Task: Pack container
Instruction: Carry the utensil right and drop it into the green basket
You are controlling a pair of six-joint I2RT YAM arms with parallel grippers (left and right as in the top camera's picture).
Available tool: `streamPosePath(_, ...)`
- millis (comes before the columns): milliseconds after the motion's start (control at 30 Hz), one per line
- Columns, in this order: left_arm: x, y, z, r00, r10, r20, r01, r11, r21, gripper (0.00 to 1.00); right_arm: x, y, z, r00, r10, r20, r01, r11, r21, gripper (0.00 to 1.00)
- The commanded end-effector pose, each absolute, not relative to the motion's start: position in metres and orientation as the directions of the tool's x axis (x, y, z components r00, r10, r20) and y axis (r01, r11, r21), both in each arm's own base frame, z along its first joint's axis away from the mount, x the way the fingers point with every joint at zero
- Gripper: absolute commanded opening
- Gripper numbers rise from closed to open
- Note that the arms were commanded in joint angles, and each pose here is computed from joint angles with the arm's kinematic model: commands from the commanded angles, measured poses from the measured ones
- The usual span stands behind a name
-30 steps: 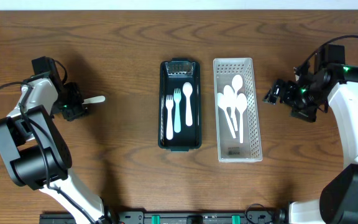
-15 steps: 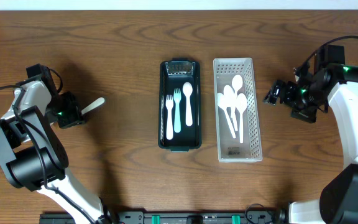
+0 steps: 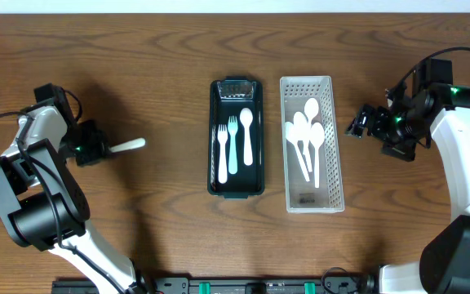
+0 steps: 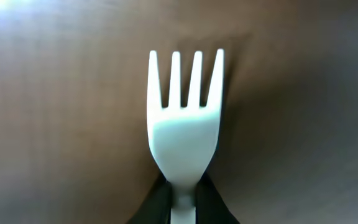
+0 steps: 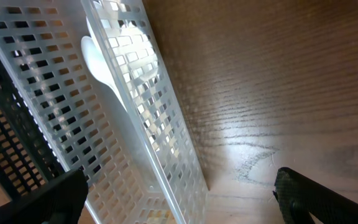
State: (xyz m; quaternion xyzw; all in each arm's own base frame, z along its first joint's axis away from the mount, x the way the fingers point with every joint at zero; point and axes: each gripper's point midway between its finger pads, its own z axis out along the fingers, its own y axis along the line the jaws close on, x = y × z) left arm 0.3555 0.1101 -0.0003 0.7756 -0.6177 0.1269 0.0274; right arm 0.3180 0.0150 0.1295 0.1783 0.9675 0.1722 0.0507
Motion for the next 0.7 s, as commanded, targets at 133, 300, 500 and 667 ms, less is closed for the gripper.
streamPosePath(133,0.382,0.075,0.03,-0.348,-0.92,0.18,-0.903,0.277,-0.329,0.06,0.321,0.016,0.127,-0.932,0.358,-0.046,0.321,0.88,0.351,0.99)
streamPosePath(300,0.389,0.03,0.077,-0.723,-0.69,-0.03,-0.619,0.666,-0.416,0.06,0.321,0.016,0.127,-0.932,0.358,-0.047,0.32,0.88,0.351,0.99)
streamPosePath(500,0.383,-0.041,0.153,-0.895,-0.279,-0.348,-0.141,0.917,-0.375,0.06,0.323,0.016,0.128,-0.932,0.358,-0.054,0.318,0.88,0.353,0.99)
streamPosePath(667,0.361,-0.108,0.188,-0.879,-0.012,-0.476,0.154,0.938,-0.309,0.06,0.325,0.016,0.128,-0.931,0.358,-0.064,0.315,0.88,0.355,0.99)
